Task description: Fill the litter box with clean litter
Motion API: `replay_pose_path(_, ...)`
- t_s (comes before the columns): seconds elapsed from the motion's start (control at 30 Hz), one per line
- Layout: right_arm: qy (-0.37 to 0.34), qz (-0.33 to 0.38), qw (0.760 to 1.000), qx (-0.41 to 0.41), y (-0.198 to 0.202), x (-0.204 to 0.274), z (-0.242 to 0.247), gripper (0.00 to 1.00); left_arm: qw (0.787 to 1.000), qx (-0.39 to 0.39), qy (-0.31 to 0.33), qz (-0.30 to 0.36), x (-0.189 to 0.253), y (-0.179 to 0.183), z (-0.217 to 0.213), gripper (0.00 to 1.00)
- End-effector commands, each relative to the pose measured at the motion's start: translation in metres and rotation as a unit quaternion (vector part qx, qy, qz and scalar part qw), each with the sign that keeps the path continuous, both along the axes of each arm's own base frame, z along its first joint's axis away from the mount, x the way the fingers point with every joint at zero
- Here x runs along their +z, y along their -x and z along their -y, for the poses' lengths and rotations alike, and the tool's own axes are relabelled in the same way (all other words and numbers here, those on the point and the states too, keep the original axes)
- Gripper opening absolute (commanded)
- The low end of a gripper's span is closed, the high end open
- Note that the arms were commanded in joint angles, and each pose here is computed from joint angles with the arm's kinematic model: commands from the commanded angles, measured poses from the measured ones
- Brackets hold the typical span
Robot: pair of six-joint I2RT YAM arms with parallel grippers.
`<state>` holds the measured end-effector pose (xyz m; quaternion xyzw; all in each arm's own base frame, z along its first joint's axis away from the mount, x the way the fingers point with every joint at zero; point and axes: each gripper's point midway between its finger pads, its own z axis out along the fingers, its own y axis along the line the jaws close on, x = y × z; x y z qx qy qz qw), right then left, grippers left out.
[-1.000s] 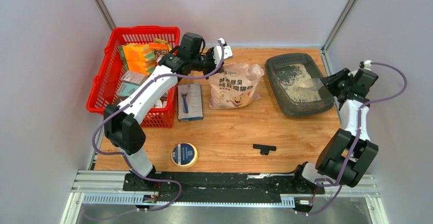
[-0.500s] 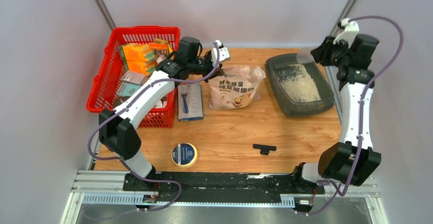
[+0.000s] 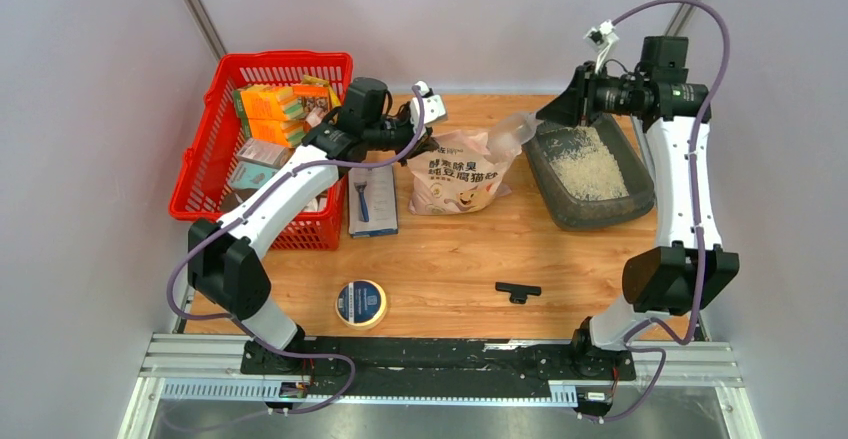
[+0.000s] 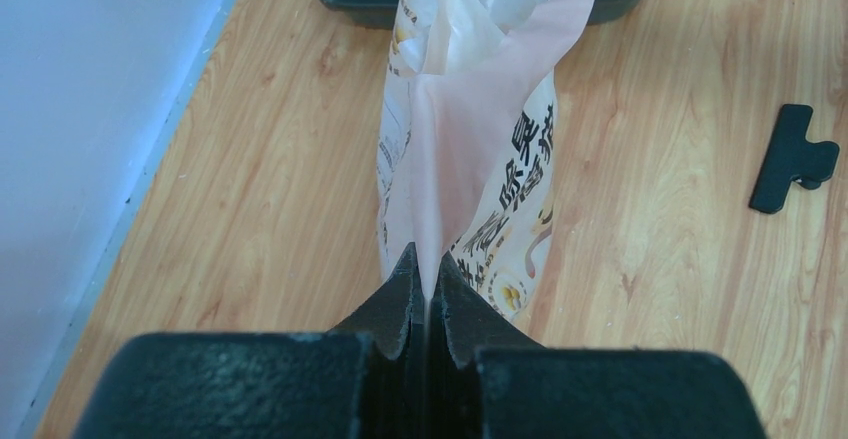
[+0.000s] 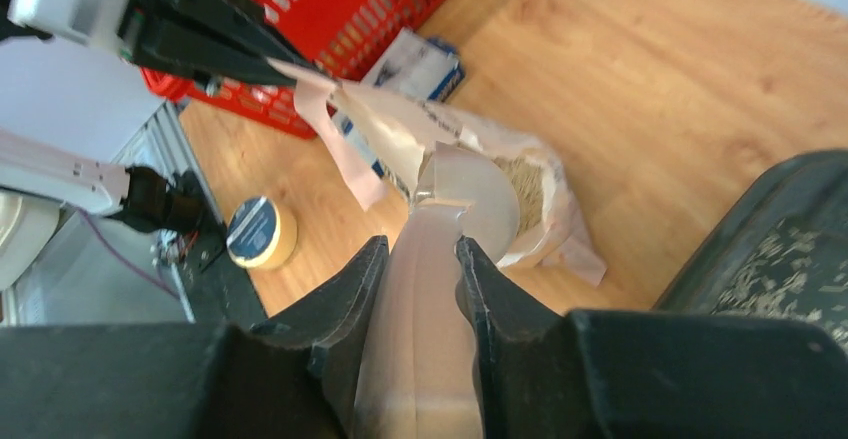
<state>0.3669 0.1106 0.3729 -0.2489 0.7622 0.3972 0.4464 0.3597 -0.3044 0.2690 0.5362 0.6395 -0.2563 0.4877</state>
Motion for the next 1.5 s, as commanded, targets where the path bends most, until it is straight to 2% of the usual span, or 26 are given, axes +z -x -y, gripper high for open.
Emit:
replay_pose_path(0.0,0.046,0.01,0.998,0.042,0.024,-0.011,-0.011,0.0,0.999,-0.011,0.035,0.032,0.035,0.01,0.002,0.0)
replay_pose_path(0.13,0.07,0.039,0.996,0.029,0.016,-0.012,-0.01,0.0,0.999,-0.01,0.033,0.031,0.035,0.01,0.001,0.0)
replay_pose_path(0.27,0.123,0.056,0.99,0.039,0.014,-0.027,-0.006,0.0,0.999,-0.011,0.033,0.031,0.036,0.01,0.002,0.0)
replay_pose_path(0.47,0.189,0.015,0.98,0.064,0.008,-0.072,-0.024,0.0,0.999,-0.014,0.038,0.032,0.04,0.011,0.004,0.0)
replay_pose_path(0.57,0.232,-0.011,0.972,0.024,-0.009,-0.091,-0.03,0.0,0.998,-0.014,0.045,0.03,0.044,0.011,0.004,0.0)
replay_pose_path(0.63,0.222,-0.016,0.975,-0.028,-0.022,-0.089,-0.036,0.0,0.998,-0.013,0.052,0.029,0.048,0.013,0.004,0.0)
replay_pose_path(0.7,0.234,0.001,0.97,-0.071,-0.035,-0.086,-0.039,0.0,0.998,-0.013,0.057,0.027,0.049,0.015,0.004,0.0)
replay_pose_path(0.8,0.246,-0.007,0.961,-0.129,-0.043,-0.085,-0.038,0.0,0.998,-0.011,0.062,0.024,0.05,0.018,0.004,0.0)
replay_pose_path(0.83,0.248,-0.012,0.954,-0.171,-0.047,-0.083,-0.032,0.0,0.998,-0.01,0.064,0.018,0.048,0.02,0.004,0.0)
replay_pose_path(1.03,0.254,-0.006,0.942,-0.218,-0.047,-0.112,-0.047,0.0,0.997,-0.015,0.072,0.01,0.047,0.028,0.007,0.0)
replay_pose_path(1.17,0.263,-0.059,0.943,-0.196,-0.038,-0.148,-0.065,0.0,0.997,-0.016,0.073,0.009,0.047,0.029,0.007,0.0)
replay_pose_path(1.37,0.286,-0.116,0.936,-0.171,-0.02,-0.203,-0.067,0.0,0.997,-0.02,0.073,0.02,0.051,0.027,0.008,0.0)
replay_pose_path(1.47,0.264,-0.17,0.936,-0.162,-0.007,-0.226,-0.073,0.0,0.997,-0.021,0.074,0.022,0.053,0.023,0.01,0.0)
